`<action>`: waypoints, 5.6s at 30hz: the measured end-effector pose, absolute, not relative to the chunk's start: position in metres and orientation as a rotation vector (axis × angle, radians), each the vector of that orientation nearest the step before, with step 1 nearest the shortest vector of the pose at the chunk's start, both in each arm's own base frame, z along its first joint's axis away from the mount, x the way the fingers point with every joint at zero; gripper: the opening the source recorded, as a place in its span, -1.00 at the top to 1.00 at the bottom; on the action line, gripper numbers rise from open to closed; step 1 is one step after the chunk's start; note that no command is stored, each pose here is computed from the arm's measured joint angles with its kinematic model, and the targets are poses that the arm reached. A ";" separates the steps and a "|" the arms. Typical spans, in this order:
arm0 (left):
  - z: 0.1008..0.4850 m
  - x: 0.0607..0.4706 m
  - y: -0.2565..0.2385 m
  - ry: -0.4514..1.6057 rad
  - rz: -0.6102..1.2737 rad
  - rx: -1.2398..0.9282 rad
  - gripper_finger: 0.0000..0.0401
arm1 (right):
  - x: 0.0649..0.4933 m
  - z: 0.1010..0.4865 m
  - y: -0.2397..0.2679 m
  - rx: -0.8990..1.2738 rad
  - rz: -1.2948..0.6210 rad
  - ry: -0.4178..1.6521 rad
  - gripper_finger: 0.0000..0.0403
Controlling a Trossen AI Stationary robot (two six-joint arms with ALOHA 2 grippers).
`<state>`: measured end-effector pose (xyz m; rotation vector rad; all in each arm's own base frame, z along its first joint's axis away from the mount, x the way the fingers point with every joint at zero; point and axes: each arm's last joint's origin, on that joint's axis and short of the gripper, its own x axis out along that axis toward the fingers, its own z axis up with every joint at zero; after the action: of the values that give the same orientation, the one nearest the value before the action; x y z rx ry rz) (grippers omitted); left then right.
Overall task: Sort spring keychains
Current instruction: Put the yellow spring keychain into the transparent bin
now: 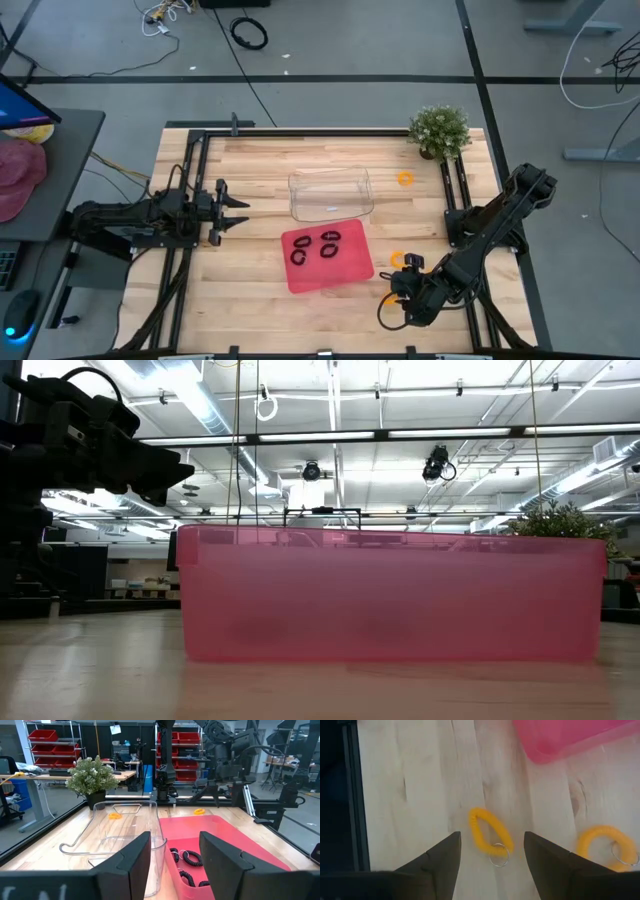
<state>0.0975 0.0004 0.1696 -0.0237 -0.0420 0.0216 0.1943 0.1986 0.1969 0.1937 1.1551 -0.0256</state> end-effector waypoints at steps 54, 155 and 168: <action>0.170 0.097 0.000 -0.042 0.021 -0.024 0.14 | 0.207 0.149 0.212 0.049 -0.042 1.240 -0.10; 0.170 0.098 0.000 -0.042 0.022 -0.024 0.14 | 0.207 0.140 0.212 0.104 -0.023 1.343 1.00; 0.170 0.097 0.000 -0.042 0.021 -0.024 0.14 | 0.195 0.181 0.199 0.175 -0.044 1.278 1.00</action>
<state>0.0975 0.0004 0.1696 -0.0237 -0.0421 0.0215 0.1947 0.1988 0.1807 0.1750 1.2785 -0.0437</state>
